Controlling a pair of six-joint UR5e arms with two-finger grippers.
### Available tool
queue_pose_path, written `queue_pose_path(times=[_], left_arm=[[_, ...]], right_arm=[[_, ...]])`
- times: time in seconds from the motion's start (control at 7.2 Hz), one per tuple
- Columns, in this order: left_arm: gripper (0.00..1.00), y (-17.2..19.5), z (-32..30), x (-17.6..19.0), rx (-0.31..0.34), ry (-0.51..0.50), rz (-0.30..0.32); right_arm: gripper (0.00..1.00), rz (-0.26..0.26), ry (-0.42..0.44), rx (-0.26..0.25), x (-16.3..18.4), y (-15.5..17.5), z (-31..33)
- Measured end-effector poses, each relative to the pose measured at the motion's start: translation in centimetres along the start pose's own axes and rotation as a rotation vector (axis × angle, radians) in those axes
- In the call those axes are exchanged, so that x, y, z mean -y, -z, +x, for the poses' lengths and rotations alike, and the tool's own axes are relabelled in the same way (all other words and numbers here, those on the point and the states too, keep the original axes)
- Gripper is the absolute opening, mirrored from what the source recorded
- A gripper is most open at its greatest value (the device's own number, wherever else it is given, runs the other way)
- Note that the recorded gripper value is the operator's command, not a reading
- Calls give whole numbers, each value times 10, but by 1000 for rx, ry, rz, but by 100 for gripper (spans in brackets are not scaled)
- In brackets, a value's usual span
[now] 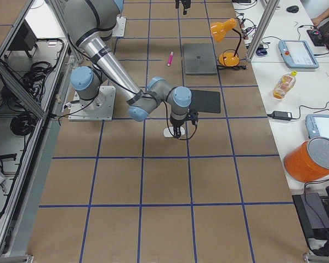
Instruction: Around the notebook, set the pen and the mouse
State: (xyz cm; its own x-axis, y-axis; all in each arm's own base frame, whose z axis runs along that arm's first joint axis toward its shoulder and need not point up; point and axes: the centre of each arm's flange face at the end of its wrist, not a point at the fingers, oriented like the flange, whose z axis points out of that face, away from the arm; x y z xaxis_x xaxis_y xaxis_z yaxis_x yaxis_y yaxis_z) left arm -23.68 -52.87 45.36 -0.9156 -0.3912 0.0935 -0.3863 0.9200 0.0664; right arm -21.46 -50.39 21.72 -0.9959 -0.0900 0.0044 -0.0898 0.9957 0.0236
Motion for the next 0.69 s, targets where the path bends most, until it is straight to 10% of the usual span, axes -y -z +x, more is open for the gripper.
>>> queue_pose_path(times=[0.28,0.69], left_arm=[[100,30,-53,7,-1,-273,15],[100,35,-94,9,58,-374,55]], right_arm=[[57,39,-33,-21,41,18,-48],[57,77,-103,-17,101,23,-122]])
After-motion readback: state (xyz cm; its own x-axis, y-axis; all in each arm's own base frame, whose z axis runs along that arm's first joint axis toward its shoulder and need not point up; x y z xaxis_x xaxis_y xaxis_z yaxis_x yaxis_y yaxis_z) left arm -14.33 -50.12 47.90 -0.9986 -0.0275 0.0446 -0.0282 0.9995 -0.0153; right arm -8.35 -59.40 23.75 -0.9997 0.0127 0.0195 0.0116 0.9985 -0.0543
